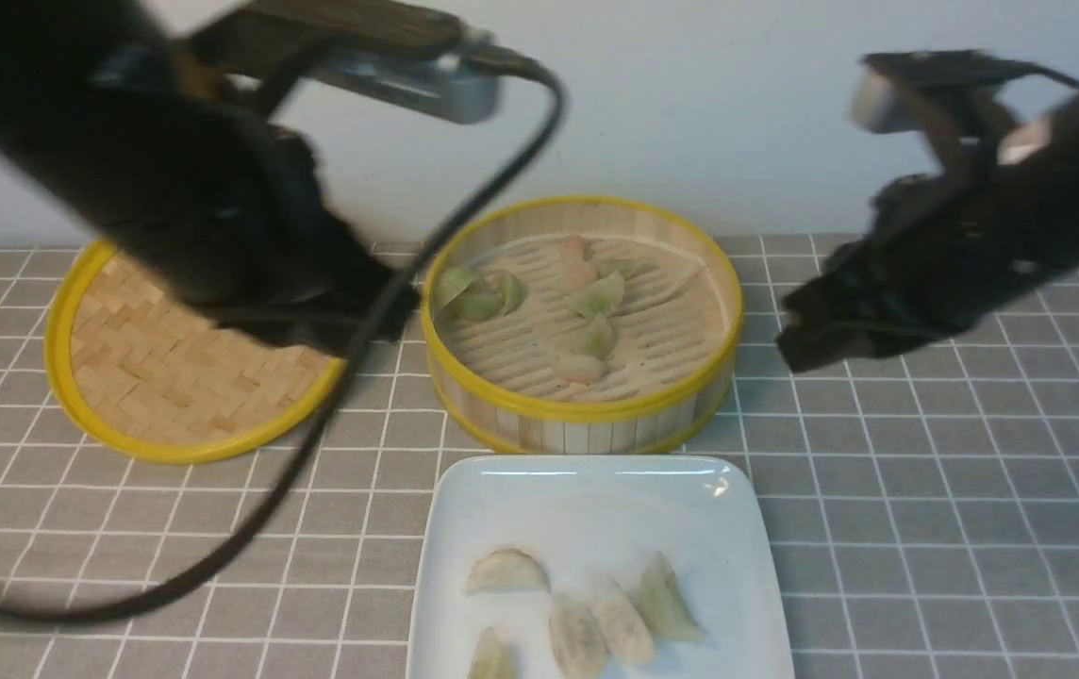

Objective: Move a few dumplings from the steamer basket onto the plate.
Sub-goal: Use the right arm to grab a dumpling from inside the steamer

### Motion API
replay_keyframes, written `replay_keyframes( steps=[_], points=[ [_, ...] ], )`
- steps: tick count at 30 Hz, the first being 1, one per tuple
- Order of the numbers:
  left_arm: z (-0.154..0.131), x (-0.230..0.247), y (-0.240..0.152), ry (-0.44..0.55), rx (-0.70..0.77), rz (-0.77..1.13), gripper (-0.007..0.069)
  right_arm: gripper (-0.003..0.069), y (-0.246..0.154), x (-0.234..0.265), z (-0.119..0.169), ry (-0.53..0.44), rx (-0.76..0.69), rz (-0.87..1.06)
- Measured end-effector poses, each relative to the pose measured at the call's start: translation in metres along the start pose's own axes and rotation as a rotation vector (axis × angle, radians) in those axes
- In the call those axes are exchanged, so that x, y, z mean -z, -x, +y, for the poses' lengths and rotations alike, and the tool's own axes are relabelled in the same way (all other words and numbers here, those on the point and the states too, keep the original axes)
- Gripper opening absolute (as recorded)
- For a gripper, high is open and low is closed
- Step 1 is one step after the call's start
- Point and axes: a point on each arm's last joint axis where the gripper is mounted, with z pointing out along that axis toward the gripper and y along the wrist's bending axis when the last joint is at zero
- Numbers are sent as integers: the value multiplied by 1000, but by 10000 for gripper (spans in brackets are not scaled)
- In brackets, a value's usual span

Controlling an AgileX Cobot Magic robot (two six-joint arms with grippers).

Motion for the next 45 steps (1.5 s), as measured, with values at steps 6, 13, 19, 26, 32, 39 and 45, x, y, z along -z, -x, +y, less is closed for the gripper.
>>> replay_keyframes(
  steps=[6,13,19,26,32,39,45],
  points=[
    [-1,44,-51,0,57,-89,-5,9,40,-51,-7,-35,22,29],
    [-3,71,-106,-9,84,-172,-5,135,83,-114,-23,-55,51,4],
    [-3,76,-133,-14,109,-197,-5,337,92,-167,-24,-33,133,80],
    [-2,69,-140,-13,138,-169,-5,490,83,-209,-15,-16,172,132],
    [-2,65,-142,-12,145,-155,-5,483,83,-223,-18,-19,164,95],
    [-2,65,-142,-11,145,-155,-5,202,85,-225,-19,-30,173,80],
    [-1,66,-142,-7,144,-155,-5,208,79,-214,-22,-45,135,175]
  ],
)
